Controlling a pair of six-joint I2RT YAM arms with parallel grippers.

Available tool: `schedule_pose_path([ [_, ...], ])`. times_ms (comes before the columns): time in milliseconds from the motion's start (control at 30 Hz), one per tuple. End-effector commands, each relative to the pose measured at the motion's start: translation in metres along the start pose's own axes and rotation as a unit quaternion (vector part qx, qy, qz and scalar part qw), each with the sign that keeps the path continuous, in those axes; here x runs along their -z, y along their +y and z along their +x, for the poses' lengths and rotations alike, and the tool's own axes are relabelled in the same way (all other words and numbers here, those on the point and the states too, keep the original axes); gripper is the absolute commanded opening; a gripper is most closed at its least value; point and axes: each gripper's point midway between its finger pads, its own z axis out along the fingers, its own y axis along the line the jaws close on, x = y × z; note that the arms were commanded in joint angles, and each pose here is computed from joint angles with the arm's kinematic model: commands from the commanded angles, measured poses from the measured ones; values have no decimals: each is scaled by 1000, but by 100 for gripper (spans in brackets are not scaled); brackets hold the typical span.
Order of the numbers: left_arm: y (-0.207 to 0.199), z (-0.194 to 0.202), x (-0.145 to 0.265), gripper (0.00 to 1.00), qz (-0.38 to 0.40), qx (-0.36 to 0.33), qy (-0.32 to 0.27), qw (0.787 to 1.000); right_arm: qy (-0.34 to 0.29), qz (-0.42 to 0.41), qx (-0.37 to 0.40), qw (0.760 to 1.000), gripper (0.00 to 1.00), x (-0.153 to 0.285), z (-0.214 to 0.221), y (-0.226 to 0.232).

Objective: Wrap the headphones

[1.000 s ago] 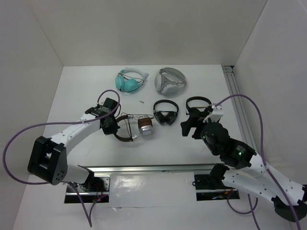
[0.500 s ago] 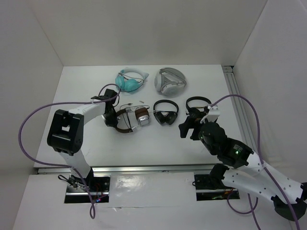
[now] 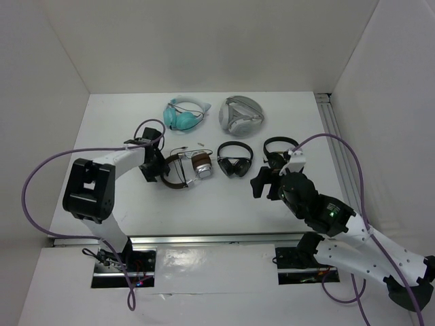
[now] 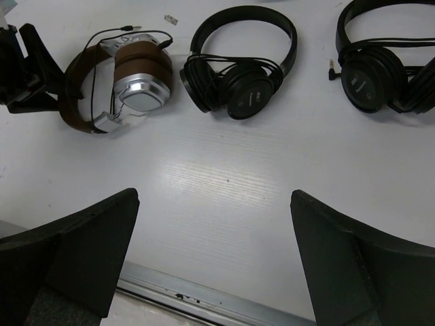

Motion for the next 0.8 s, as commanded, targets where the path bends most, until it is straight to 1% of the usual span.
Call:
schedule_pose_path([
  [0, 12, -7, 4, 64, -9, 19, -18, 1000, -10, -21, 2, 1000, 100, 0, -3, 7],
  [33, 12, -7, 4, 64, -9, 19, -18, 1000, -14, -24, 0, 1000, 100, 2, -5, 7],
  [100, 10, -10, 15, 68, 1, 26, -28, 999, -14, -33, -3, 999, 100, 5, -6, 10],
  [133, 11, -12, 20, 75, -1, 27, -34, 999, -22, -37, -1, 999, 100, 6, -10, 11],
  [200, 8, -20, 37, 79, 14, 35, -58, 998, -23, -45, 2, 999, 100, 9, -13, 14],
  [233, 6, -23, 44, 87, 23, 41, -66, 997, -28, -49, -1, 998, 100, 11, -19, 16],
  [300, 11, -27, 57, 98, 19, 43, -81, 996, -34, -47, -3, 998, 100, 16, -27, 16],
  [333, 9, -34, 70, 100, 30, 47, -99, 994, -31, -45, -2, 999, 100, 18, -28, 15],
  [433, 15, -41, 94, 100, 21, 55, -119, 991, -41, -51, -8, 998, 100, 31, -48, 20],
  [467, 13, -48, 112, 100, 31, 59, -138, 988, -43, -52, -9, 998, 100, 39, -58, 22],
  [500, 19, -43, 121, 100, 19, 52, -140, 989, -43, -59, -10, 997, 100, 44, -63, 25],
  [533, 21, -44, 132, 100, 25, 44, -147, 988, -33, -61, -6, 998, 100, 50, -63, 24],
  [567, 16, -40, 155, 100, 53, 29, -168, 984, -42, -74, -13, 996, 100, 62, -77, 28],
  [600, 17, -36, 167, 100, 66, 0, -177, 982, -38, -71, -6, 997, 100, 70, -78, 24],
  [633, 15, -34, 180, 100, 85, -14, -190, 978, -34, -78, -5, 996, 100, 76, -81, 25],
  [667, 18, -25, 187, 100, 96, -30, -189, 977, -41, -87, -5, 995, 100, 86, -90, 27],
  [700, 17, -13, 208, 100, 138, -50, -195, 970, -33, -96, 1, 995, 100, 91, -90, 28],
  [767, 26, 8, 220, 100, 164, -93, -194, 963, -27, -99, 7, 995, 100, 102, -91, 23],
])
